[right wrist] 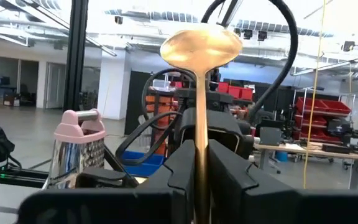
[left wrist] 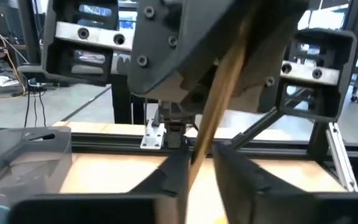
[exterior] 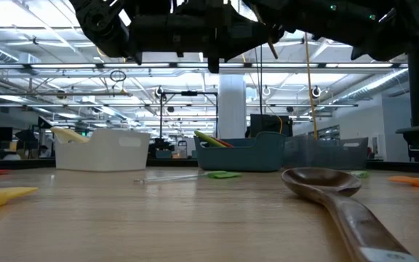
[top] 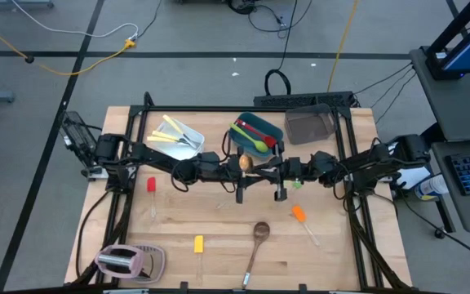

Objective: Pick & Place Kitchen Items
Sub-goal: Put the gold serving spoon into the blue bin

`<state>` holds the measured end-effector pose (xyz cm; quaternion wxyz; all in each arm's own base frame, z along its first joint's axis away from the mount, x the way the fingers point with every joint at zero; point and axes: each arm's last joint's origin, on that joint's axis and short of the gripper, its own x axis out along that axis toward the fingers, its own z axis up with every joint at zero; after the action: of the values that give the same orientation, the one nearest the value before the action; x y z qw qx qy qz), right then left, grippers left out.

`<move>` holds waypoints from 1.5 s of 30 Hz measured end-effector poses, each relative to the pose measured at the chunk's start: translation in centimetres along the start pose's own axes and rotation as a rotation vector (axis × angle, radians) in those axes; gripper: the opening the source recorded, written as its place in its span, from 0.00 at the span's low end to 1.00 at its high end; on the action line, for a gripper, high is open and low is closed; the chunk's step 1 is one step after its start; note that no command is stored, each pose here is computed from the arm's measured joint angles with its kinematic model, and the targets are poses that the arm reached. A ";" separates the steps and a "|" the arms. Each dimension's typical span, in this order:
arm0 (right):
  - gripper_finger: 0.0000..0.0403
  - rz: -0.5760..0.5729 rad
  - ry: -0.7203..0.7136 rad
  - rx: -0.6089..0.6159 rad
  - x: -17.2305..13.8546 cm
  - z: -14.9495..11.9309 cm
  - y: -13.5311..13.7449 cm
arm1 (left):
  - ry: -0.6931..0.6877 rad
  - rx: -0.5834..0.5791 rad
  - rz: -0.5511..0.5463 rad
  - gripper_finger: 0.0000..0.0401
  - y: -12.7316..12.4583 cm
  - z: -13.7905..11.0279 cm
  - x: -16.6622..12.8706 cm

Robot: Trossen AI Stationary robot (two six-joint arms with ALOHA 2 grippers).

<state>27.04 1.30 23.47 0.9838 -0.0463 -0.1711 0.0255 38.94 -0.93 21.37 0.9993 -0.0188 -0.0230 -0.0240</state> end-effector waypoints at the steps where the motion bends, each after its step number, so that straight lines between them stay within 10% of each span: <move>1: 0.10 0.000 0.004 0.000 0.0 0.0 0.0 | 0.002 0.004 0.000 0.12 0.0 0.0 0.0; 24: 0.22 -0.071 0.109 0.136 -7.3 -0.7 0.1 | 0.245 0.067 0.056 0.02 0.3 -0.5 -1.0; 37: 0.21 -0.131 0.150 0.288 -10.8 -1.8 0.1 | 0.824 0.194 0.320 0.01 5.3 8.2 -1.8; 45: 0.20 -0.139 0.202 0.337 -11.0 -2.5 0.2 | 1.130 0.535 0.325 0.01 9.6 7.2 -0.5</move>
<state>17.58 0.57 17.44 0.9892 0.1286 -0.0675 -0.0190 38.60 9.00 28.21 0.8184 0.2434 0.5046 0.1279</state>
